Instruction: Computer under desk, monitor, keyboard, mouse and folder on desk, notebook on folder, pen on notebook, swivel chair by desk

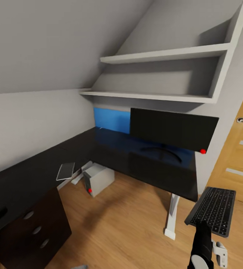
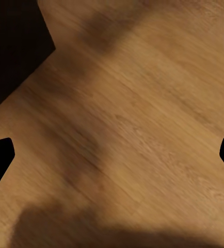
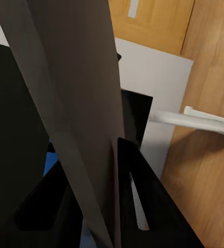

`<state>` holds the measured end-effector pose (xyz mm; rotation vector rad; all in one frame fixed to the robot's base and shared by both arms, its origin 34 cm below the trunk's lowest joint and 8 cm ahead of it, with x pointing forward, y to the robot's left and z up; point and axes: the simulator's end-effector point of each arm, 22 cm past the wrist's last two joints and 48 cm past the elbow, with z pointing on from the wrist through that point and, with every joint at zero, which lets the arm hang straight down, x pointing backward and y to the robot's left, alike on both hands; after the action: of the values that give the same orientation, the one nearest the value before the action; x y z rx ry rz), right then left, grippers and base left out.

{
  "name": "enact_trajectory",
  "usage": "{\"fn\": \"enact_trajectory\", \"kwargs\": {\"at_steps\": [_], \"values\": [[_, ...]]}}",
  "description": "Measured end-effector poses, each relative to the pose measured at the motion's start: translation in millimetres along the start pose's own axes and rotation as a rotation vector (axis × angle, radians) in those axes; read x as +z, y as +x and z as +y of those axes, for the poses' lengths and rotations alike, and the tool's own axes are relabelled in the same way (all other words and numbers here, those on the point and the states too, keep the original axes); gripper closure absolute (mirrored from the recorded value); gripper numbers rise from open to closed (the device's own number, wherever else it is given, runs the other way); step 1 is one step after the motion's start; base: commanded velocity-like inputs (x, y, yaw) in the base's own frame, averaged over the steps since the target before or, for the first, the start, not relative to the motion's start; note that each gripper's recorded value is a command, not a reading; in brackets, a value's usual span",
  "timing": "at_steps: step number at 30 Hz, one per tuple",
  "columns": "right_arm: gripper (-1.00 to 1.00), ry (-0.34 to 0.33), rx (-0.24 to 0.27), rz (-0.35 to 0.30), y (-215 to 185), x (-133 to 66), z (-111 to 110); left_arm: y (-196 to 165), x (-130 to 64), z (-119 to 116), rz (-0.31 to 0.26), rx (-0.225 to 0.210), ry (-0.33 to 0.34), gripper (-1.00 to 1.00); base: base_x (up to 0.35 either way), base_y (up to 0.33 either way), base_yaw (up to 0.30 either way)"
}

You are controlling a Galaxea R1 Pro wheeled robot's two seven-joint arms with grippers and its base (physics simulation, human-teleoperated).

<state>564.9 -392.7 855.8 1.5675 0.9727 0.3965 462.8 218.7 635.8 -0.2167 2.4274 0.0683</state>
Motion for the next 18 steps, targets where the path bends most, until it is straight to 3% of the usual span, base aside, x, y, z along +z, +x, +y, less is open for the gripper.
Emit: {"fn": "enact_trajectory", "kwargs": {"at_steps": [4, 6, 12, 18], "values": [[1.0, -0.007, -0.002, -0.001, -0.7, 0.4, 2.1, 0.0, 0.0, 0.0, 0.0, 0.0, 0.0, -1.0, 0.308, 0.0, -0.004], [1.0, -0.087, -0.019, -0.003, -0.8, -0.6, 19.1, 0.8, -0.3, -1.5, 0.003, -0.001, 0.002, -1.0, 0.322, 0.0, 0.0], [1.0, -0.136, -0.007, -0.008, -1.8, -1.9, 28.4, 1.1, -0.4, -3.7, 0.005, -0.002, 0.008, -1.0, 0.322, 0.0, 0.0], [1.0, -0.192, -0.003, -0.017, -5.3, -2.5, 40.4, -3.9, -2.0, -18.1, -0.009, 0.023, 0.038, -1.0, 0.068, 0.0, 0.0]]}}
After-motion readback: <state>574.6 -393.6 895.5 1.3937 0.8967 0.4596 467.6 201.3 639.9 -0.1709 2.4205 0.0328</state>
